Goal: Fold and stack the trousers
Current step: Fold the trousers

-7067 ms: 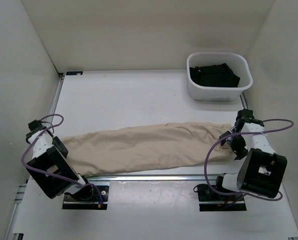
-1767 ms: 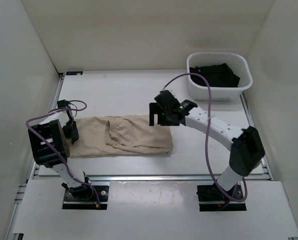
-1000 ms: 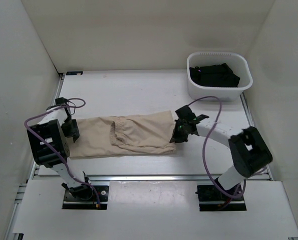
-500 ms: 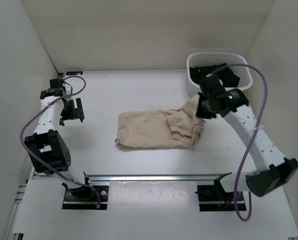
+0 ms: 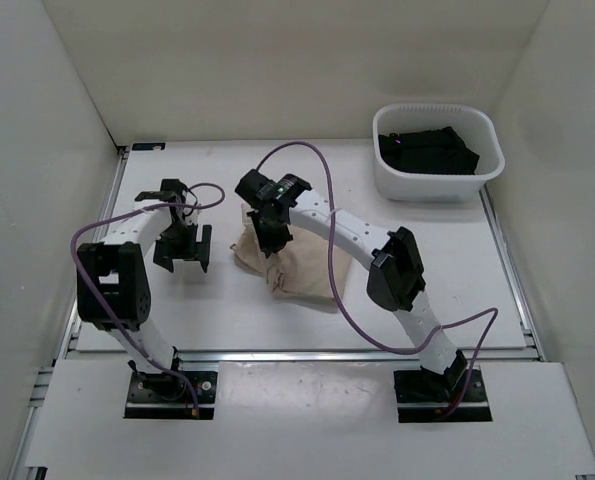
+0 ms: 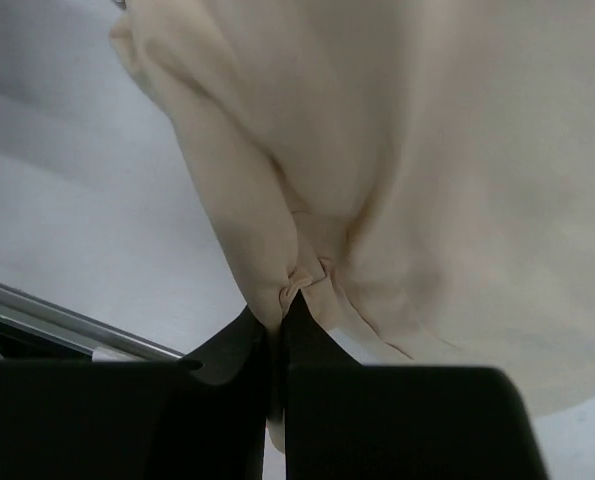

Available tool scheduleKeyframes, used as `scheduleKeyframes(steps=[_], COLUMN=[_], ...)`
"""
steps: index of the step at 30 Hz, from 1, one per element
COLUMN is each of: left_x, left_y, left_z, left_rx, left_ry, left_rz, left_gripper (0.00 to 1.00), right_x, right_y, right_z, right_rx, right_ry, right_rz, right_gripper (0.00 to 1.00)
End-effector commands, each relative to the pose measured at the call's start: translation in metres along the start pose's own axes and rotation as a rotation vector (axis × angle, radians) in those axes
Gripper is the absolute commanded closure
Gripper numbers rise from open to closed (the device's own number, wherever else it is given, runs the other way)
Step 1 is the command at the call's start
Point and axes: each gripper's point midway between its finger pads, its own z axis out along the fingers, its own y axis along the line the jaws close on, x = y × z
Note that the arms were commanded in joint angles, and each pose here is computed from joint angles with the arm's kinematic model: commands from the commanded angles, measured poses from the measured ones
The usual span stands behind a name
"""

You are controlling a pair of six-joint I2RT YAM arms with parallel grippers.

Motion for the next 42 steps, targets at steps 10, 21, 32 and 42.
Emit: scheduleKeyframes(steps=[10,21,32,42], left_x=[-0.009,-0.010,-0.079,-0.074], left_y=[0.009,0.013,-0.034,-0.038], left_z=[0.011,0.001,-0.067,0.008], left_rx=[-0.040,-0.063,0.035,-0.012], left_ry=[-0.041,-0.068,-0.285,-0.141], left_rz=[-0.010,-0.011,0.088,0.118], left_gripper=[0.00,0.00,0.00,0.00], right_x=[-0.089,-0.117,0.012,0.017], right_y=[0.033,0.022,-0.158,-0.184], right_z=[0.021,-0.006,-0.035,0.040], right_rx=[-0.283,-0.306,0.203,0.021], right_ry=[-0.205,-0.309,-0.244,-0.154], right_rz=[0.300,0.346,0.672,0.719], right_gripper=[0.99,0.10,0.11,0.03])
